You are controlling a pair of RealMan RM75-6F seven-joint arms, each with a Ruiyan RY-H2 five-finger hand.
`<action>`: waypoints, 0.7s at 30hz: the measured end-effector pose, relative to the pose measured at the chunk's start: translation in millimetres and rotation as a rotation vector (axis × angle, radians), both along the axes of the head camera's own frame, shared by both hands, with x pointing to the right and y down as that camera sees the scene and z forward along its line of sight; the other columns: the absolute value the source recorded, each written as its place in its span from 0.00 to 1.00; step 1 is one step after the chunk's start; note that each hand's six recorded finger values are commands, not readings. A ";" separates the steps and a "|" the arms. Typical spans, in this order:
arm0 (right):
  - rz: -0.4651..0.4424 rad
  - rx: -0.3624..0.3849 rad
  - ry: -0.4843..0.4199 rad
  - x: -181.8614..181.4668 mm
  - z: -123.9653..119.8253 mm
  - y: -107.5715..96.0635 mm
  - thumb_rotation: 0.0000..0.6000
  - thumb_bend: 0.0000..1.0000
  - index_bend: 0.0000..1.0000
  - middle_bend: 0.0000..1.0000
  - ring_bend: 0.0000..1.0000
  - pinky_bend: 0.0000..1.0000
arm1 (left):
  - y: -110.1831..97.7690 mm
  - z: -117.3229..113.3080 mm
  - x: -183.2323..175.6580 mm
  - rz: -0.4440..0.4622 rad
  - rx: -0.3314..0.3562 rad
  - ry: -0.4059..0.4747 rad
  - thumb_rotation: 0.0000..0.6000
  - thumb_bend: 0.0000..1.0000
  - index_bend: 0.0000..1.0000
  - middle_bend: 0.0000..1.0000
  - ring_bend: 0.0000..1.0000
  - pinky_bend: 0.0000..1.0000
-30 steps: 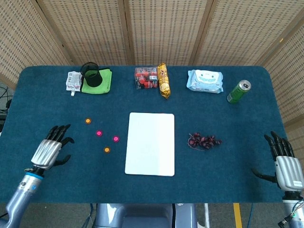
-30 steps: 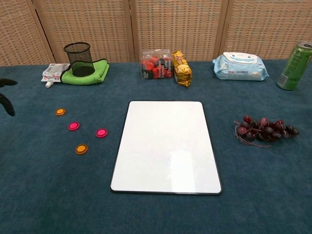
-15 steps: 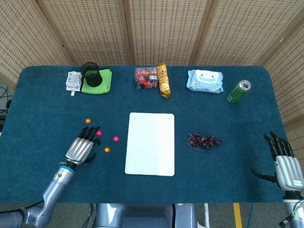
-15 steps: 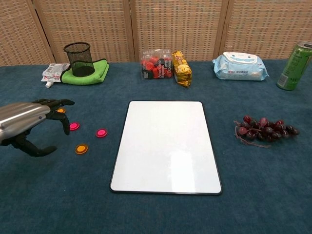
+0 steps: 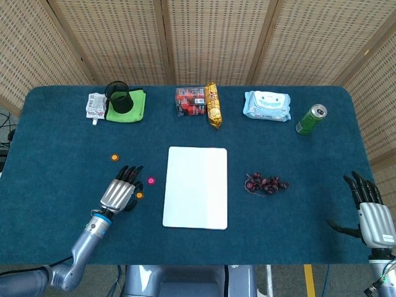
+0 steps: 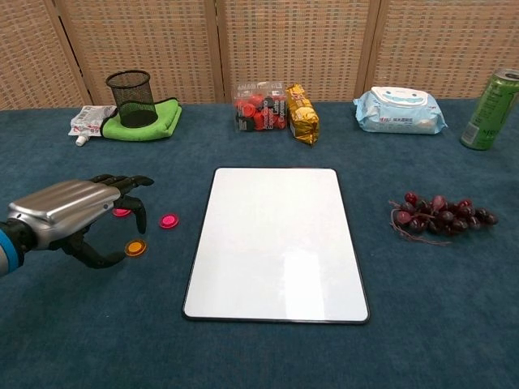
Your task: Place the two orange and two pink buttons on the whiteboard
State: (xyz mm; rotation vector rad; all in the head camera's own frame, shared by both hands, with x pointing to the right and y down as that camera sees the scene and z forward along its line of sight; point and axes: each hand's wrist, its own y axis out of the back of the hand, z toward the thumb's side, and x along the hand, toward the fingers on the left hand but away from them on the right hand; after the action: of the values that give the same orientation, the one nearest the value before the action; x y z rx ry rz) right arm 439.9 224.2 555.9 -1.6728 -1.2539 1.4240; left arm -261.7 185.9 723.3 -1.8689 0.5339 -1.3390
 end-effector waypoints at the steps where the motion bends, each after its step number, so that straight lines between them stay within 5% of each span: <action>1: 0.001 0.000 0.000 0.1 0.0 0.1 1.00 0.07 0.00 0.00 0.00 0.00 | 0.1 0.5 0.9 0.001 0.000 -0.002 1.00 0.35 0.39 0.00 0.00 0.00; 21: 0.012 -0.006 -0.011 0.4 0.0 0.3 1.00 0.07 0.00 0.00 0.00 0.00 | 1.4 14.6 5.8 -0.009 -0.039 -0.022 1.00 0.36 0.45 0.00 0.00 0.00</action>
State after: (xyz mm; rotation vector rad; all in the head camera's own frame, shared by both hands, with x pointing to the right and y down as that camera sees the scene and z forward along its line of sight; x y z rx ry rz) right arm 440.2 224.4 555.8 -1.6821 -1.2684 1.4284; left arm -255.9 187.4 737.8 -1.8830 0.5088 -1.3831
